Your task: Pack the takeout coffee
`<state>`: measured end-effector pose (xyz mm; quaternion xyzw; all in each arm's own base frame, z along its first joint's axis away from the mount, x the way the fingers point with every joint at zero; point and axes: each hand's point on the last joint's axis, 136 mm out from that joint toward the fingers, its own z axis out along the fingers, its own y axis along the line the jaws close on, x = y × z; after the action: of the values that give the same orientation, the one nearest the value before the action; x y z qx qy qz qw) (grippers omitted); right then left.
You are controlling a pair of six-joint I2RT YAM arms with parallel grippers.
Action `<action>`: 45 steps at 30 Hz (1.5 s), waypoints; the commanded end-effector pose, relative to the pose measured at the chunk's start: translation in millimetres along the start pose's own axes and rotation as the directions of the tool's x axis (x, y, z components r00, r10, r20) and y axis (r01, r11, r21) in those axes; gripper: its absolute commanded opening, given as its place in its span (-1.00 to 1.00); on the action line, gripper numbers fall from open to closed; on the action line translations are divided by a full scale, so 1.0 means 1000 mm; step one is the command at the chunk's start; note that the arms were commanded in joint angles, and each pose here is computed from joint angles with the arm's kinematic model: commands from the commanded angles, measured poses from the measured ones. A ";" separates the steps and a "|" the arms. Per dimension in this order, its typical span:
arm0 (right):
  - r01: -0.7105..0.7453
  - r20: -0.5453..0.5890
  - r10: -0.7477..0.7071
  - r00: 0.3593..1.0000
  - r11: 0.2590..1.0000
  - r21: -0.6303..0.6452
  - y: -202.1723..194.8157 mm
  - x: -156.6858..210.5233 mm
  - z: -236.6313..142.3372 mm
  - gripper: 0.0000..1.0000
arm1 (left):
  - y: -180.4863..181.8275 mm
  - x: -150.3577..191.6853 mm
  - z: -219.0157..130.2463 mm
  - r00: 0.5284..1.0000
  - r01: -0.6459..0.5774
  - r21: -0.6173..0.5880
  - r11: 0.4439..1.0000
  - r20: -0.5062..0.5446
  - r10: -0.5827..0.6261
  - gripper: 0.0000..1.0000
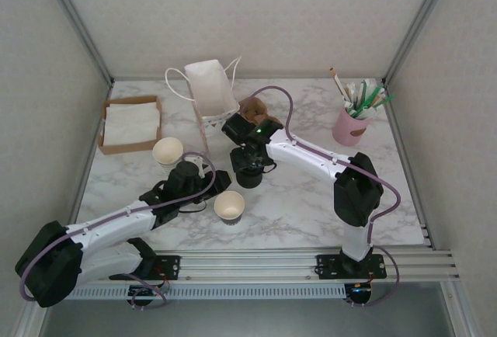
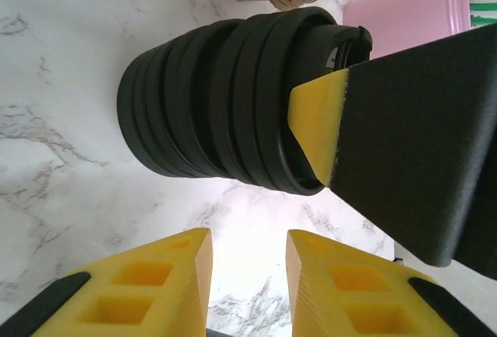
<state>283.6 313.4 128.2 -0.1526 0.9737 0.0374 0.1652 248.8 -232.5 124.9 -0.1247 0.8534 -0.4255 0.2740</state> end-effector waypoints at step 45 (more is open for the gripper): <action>-0.023 -0.030 0.021 0.999 0.998 -0.050 0.001 0.005 0.002 0.37 | 0.001 0.001 0.021 0.990 0.129 0.253 0.959 -0.093 -0.109 -0.54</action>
<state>281.0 316.5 123.3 -0.1524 0.9751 0.0555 0.1510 259.0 -243.8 104.7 -0.1305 0.8073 -0.5297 0.2251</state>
